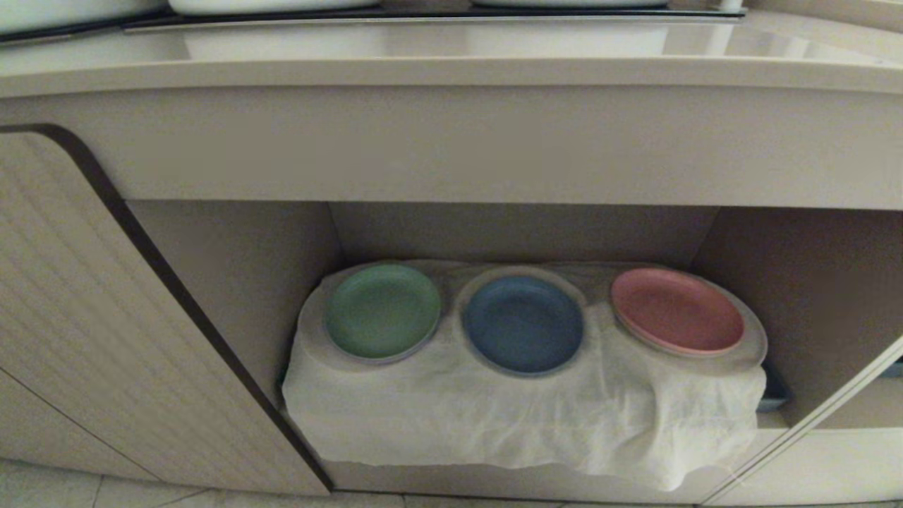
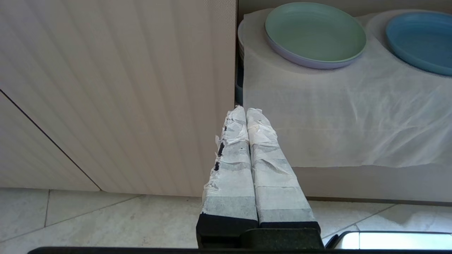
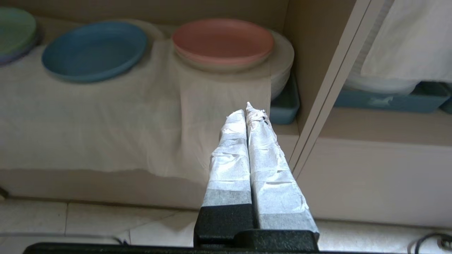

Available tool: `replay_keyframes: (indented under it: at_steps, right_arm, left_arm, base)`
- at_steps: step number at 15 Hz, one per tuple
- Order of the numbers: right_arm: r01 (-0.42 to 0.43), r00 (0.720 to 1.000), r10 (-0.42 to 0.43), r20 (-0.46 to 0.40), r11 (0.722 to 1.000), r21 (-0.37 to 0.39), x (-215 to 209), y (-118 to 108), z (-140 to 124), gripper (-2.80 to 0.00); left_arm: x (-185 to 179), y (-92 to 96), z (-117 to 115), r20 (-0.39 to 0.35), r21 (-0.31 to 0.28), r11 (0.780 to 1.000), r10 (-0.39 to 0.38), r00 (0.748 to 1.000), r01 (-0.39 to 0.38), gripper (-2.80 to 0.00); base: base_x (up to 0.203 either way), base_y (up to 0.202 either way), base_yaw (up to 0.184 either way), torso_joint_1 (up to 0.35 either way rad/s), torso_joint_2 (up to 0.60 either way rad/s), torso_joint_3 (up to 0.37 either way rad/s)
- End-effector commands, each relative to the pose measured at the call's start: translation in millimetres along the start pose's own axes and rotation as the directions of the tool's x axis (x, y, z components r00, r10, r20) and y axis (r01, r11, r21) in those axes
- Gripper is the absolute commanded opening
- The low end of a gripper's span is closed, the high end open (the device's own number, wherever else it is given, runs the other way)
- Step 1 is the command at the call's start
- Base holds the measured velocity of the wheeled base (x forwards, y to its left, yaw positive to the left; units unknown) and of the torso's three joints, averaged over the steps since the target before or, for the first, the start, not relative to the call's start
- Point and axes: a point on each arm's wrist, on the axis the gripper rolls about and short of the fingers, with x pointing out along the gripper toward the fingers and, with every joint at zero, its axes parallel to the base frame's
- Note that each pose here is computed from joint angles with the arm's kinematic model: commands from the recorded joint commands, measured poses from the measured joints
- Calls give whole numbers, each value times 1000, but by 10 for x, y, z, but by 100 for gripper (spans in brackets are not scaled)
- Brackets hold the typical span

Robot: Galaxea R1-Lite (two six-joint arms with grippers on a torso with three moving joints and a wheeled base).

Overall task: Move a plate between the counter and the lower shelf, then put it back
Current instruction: Pick up the plate in the cupboard

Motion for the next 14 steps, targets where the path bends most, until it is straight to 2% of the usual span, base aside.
replay_keyframes:
  at_steps: [1,5,9,14]
  right_arm:
    - [0,999,-1,37,1000,4,-1,-1,42,-280]
    - [-1,996,1,86,1000,5,-51,-5,202,-280]
    - [-24,997,24,71,1000,-7,-111,-6,367,-280]
    - [-52,998,52,-33,999,-3,82,-9,695,-280]
  left_arm:
    - [0,0,-1,0,0,1000,0,1000,0,-280]
    - [0,0,-1,0,0,1000,0,1000,0,-280]
    - [0,0,-1,0,0,1000,0,1000,0,-280]
    - [0,0,-1,0,0,1000,0,1000,0,-280]
  base:
    - [0,0,0,0,0,0]
    - [0,0,0,0,0,0]
    - [0,0,0,0,0,0]
    - [0,0,0,0,0,0]
